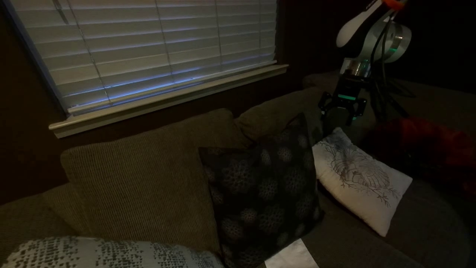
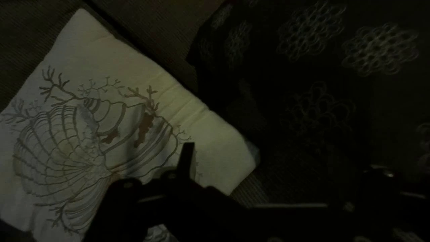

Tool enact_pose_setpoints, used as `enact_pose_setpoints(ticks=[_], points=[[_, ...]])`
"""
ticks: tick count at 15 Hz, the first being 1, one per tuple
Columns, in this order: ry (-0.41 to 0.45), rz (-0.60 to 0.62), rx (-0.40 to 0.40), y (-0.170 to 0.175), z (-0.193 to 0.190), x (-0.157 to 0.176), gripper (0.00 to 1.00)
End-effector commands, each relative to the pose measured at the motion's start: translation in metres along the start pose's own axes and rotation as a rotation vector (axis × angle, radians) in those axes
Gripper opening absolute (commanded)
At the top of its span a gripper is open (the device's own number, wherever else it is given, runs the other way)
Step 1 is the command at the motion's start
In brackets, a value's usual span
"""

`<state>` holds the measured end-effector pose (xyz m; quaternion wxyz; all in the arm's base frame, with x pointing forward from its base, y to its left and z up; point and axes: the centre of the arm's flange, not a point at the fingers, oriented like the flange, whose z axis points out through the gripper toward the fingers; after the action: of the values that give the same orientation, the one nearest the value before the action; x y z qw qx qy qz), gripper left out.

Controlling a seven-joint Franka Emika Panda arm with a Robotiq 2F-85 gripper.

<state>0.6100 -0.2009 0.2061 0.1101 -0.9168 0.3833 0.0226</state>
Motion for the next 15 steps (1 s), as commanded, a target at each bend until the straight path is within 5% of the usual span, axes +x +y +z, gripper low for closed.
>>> enact_pose_setpoints(ticks=[1, 10, 15], points=[[0.075, 0.036, -0.136, 0.016, 0.025, 0.013, 1.0], [0.111, -0.009, -0.309, 0.053, 0.109, 0.04, 1.0], [0.257, -0.02, -0.296, 0.058, 0.142, 0.064, 1.0]])
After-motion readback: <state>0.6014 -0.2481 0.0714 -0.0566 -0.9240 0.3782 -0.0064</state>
